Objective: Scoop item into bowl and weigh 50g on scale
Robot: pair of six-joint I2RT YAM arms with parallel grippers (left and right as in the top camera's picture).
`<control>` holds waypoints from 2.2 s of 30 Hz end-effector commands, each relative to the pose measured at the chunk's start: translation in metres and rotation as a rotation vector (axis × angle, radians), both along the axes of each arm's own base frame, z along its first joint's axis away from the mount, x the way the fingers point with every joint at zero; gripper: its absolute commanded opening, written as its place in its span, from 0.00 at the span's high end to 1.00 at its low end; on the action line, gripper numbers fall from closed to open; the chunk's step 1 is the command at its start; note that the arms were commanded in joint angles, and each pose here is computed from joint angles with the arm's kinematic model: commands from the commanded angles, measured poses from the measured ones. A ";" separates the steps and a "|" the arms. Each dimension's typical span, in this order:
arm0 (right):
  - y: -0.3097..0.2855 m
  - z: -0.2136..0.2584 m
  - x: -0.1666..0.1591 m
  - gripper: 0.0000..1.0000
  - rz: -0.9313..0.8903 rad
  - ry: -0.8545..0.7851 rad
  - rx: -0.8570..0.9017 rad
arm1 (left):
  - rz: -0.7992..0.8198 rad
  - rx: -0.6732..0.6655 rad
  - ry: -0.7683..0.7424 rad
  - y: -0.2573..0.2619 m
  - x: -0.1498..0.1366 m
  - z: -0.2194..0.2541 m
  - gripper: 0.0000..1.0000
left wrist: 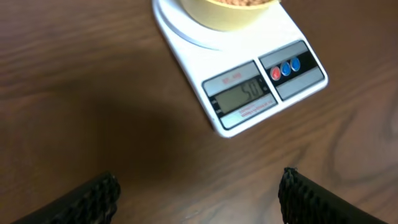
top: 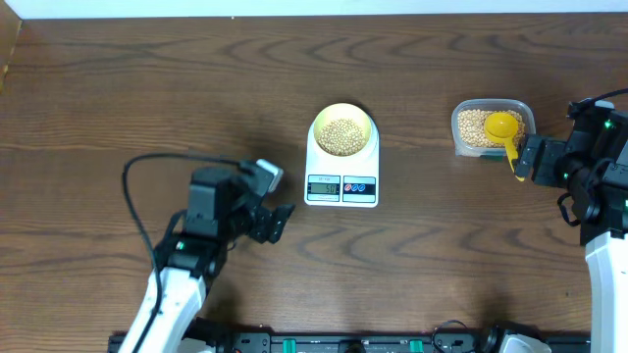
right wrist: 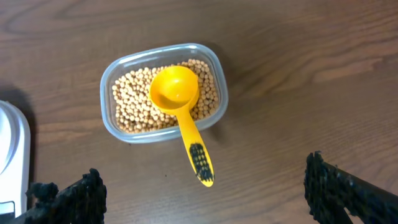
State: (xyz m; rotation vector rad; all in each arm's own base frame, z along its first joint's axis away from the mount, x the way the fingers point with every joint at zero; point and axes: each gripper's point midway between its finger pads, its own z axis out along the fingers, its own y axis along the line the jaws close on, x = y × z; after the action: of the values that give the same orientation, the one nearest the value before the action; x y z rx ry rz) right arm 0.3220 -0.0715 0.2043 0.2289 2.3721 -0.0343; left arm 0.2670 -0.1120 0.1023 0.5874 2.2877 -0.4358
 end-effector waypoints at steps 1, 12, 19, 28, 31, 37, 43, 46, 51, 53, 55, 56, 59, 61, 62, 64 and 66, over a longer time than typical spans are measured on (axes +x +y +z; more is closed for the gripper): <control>-0.002 0.005 0.001 0.01 0.002 -0.008 -0.017 | 0.056 -0.056 0.002 0.006 -0.007 -0.003 0.16; -0.002 0.005 0.001 0.01 0.002 -0.008 -0.017 | 0.135 -0.112 -0.159 0.022 -0.009 0.010 0.16; -0.002 0.005 0.001 0.01 0.002 -0.008 -0.017 | 0.182 -0.204 -0.294 0.025 -0.017 0.009 0.16; -0.002 0.005 0.001 0.01 0.002 -0.008 -0.017 | 0.306 -0.241 -0.394 0.042 -0.019 0.008 0.16; -0.002 0.005 0.001 0.01 0.002 -0.008 -0.017 | 0.337 -0.248 -0.445 0.048 -0.019 0.016 0.16; -0.002 0.005 0.001 0.01 0.002 -0.008 -0.017 | 0.396 -0.251 -0.545 0.063 -0.016 0.037 0.16; -0.002 0.005 0.001 0.01 0.002 -0.008 -0.016 | 0.515 -0.249 -0.548 0.085 -0.017 0.036 0.16; -0.002 0.005 0.001 0.01 0.002 -0.008 -0.017 | 0.578 -0.253 -0.509 0.094 -0.021 0.027 0.16; -0.002 0.005 0.001 0.01 0.002 -0.008 -0.017 | 0.614 -0.250 -0.540 0.101 -0.023 0.032 0.16; -0.002 0.005 0.001 0.01 0.002 -0.008 -0.017 | 0.624 -0.249 -0.551 0.102 -0.023 0.034 0.16; -0.002 0.005 0.001 0.01 0.002 -0.008 -0.017 | 0.635 -0.247 -0.561 0.105 -0.023 0.036 0.16; -0.002 0.005 0.001 0.01 0.002 -0.008 -0.017 | 0.642 -0.244 -0.562 0.106 -0.023 0.036 0.16; -0.002 0.005 0.001 0.01 0.002 -0.008 -0.017 | 0.659 -0.239 -0.563 0.109 -0.023 0.035 0.16; -0.002 0.005 0.001 0.01 0.002 -0.008 -0.017 | 0.667 -0.237 -0.562 0.110 -0.023 0.035 0.16; -0.002 0.005 0.001 0.01 0.002 -0.008 -0.017 | 0.679 -0.240 -0.561 0.112 -0.023 0.035 0.16; -0.002 0.005 0.001 0.01 0.002 -0.008 -0.017 | 0.698 -0.243 -0.559 0.114 -0.023 0.034 0.16; -0.002 0.005 0.001 0.01 0.002 -0.008 -0.017 | 0.702 -0.242 -0.558 0.115 -0.023 0.034 0.16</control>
State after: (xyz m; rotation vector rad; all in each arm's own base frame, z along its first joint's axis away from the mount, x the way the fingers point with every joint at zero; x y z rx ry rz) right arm 0.3219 -0.0717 0.2042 0.2290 2.3726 -0.0358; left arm 0.2448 -0.0023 0.1525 -0.1672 1.6731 -0.1742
